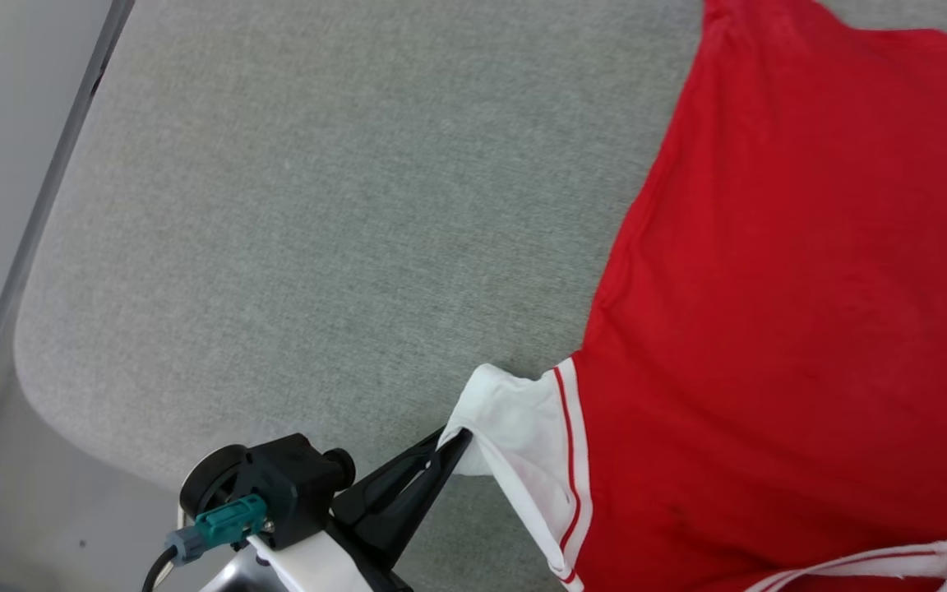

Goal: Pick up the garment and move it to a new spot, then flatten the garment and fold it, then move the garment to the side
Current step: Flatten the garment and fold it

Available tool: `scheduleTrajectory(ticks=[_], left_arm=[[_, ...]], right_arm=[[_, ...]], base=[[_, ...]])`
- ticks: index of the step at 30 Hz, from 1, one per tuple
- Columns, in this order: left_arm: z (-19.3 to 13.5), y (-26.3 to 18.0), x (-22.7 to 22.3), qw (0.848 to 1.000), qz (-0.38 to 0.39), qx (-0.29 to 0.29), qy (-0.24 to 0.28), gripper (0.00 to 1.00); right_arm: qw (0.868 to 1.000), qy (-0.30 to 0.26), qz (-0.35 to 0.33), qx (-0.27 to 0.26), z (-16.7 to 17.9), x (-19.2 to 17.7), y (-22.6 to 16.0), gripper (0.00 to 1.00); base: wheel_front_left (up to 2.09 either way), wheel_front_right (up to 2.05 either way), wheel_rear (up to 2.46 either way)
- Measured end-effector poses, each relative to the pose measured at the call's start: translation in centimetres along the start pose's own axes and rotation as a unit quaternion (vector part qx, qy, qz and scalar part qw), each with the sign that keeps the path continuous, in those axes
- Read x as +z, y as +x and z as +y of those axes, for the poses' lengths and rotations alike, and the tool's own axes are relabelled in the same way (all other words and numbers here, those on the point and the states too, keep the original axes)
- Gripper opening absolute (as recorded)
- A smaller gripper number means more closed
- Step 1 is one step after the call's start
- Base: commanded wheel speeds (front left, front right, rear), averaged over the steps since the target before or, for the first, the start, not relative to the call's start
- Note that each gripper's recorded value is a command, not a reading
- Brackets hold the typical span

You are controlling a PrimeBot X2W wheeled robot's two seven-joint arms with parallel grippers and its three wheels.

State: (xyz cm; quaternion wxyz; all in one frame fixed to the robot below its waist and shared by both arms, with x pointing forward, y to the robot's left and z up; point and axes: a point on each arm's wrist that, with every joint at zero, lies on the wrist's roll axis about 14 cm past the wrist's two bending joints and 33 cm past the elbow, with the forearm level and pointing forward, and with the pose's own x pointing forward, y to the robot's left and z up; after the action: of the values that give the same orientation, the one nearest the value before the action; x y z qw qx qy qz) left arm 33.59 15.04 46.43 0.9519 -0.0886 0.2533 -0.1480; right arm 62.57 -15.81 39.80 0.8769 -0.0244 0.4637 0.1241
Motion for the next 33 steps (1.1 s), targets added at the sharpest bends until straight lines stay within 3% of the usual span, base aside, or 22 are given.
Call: scheduleTrajectory(ticks=[9, 10, 11, 23, 33], left_arm=[[1.1, 0.0, -0.9, 1.0, 0.013, 0.023, -0.011, 0.0], [1.1, 0.0, -0.9, 1.0, 0.013, 0.025, -0.011, 0.0], [1.2, 0.0, -0.9, 1.0, 0.013, 0.026, -0.011, 0.0], [1.0, -0.6, 0.3, 1.0, -0.014, 0.02, -0.002, 0.0], [0.2, -1.7, 1.3, 0.999, -0.045, 0.005, 0.001, 0.0]], right_arm=[[0.998, -0.024, 0.054, -0.009, 0.8, -2.1, 4.0, 1.0], [0.998, -0.026, 0.058, -0.01, 0.8, -2.3, 4.0, 0.13], [0.998, -0.029, 0.063, -0.011, 0.7, -2.5, 4.1, 0.0], [0.997, -0.037, 0.061, -0.021, 0.3, -4.2, 1.4, 0.0], [0.996, 0.001, 0.081, -0.037, -2.2, -9.8, -4.6, 0.0]], base=[[0.0, 0.0, 0.0], [0.0, 0.0, 0.0], [0.0, 0.0, 0.0], [0.0, 0.0, 0.0], [0.0, 0.0, 0.0]])
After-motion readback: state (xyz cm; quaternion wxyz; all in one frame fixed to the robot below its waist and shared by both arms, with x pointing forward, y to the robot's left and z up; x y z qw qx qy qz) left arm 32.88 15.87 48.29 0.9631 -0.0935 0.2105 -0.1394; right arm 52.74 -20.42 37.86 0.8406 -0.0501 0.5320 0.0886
